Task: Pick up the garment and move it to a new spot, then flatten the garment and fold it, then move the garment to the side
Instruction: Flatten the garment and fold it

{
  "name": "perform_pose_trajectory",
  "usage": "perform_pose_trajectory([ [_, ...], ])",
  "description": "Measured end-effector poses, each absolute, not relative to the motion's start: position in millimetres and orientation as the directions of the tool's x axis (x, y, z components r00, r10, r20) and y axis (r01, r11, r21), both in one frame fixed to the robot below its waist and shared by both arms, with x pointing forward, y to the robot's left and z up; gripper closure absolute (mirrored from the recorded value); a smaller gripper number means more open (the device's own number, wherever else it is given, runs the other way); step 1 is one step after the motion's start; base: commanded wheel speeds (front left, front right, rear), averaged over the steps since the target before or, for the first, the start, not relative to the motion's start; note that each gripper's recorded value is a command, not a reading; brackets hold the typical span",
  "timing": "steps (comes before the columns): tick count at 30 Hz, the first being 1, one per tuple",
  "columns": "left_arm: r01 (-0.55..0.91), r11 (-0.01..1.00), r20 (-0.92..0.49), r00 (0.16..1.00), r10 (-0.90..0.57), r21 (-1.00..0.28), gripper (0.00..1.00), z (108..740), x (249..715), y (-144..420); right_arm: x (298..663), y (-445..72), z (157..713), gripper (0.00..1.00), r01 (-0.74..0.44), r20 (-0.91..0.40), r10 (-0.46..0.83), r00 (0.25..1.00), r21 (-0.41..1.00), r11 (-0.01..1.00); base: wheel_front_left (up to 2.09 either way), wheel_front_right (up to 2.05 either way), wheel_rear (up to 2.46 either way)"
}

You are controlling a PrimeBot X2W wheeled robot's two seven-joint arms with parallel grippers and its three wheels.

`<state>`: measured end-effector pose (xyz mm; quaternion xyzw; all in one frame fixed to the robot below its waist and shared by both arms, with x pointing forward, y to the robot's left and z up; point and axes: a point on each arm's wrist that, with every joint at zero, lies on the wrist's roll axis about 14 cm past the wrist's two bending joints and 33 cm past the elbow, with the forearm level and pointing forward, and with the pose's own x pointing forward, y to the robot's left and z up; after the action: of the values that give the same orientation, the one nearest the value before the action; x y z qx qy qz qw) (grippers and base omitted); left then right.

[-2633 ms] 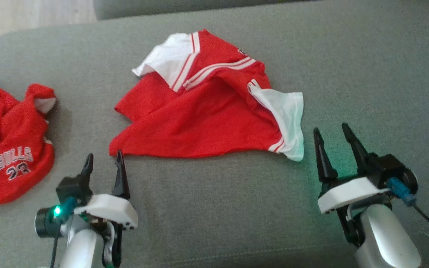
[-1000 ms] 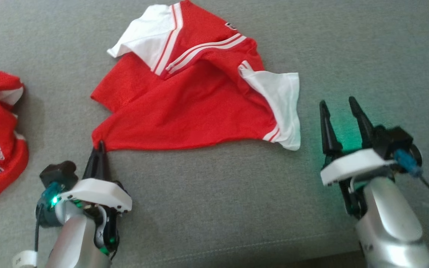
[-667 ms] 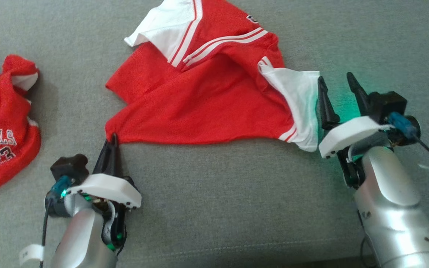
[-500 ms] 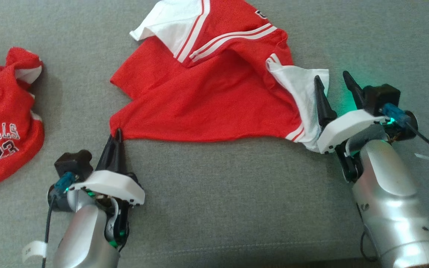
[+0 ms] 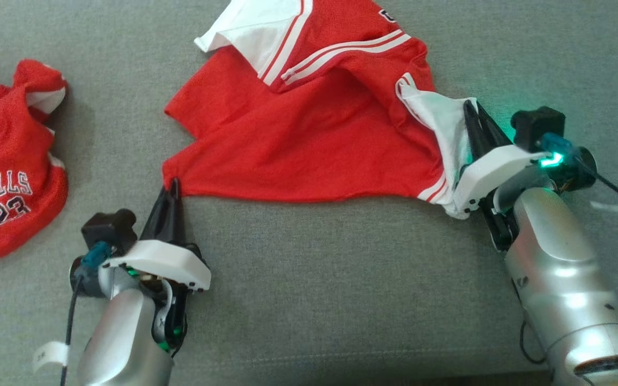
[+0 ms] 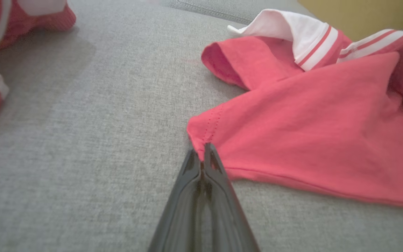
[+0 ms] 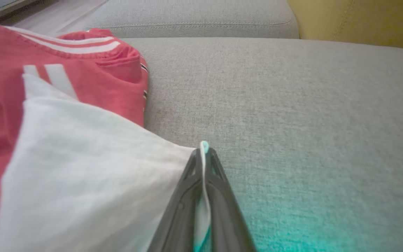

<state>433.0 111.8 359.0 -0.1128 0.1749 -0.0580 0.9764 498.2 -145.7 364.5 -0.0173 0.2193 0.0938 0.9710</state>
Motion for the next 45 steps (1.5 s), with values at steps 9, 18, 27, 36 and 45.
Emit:
perform_pose_trajectory([
  [9,0.131,0.968,-0.150,0.975,-0.165,-0.216,1.00,420,455,112,511,-175,431,1.00,-0.081,-0.222,0.091,0.971,0.051,0.995,0.00,0.00,0.00],
  [18,0.208,0.976,0.255,0.949,-0.185,-0.066,1.00,574,494,127,515,-215,605,1.00,-0.038,0.231,0.018,0.973,0.082,0.996,0.00,0.00,0.00],
  [27,0.233,0.968,0.555,0.795,-0.244,0.091,1.00,723,487,125,467,-233,763,1.00,-0.075,0.524,0.030,0.851,0.065,0.995,0.00,0.00,0.00],
  [36,0.251,0.961,0.478,0.834,-0.277,0.118,1.00,713,521,117,489,-251,750,1.00,-0.037,0.455,-0.019,0.890,0.112,0.993,0.00,0.00,0.00],
  [45,0.239,0.958,0.370,0.885,-0.282,0.158,1.00,671,601,108,568,-244,719,1.00,0.006,0.414,-0.027,0.910,0.052,0.999,0.00,0.00,0.00],
])
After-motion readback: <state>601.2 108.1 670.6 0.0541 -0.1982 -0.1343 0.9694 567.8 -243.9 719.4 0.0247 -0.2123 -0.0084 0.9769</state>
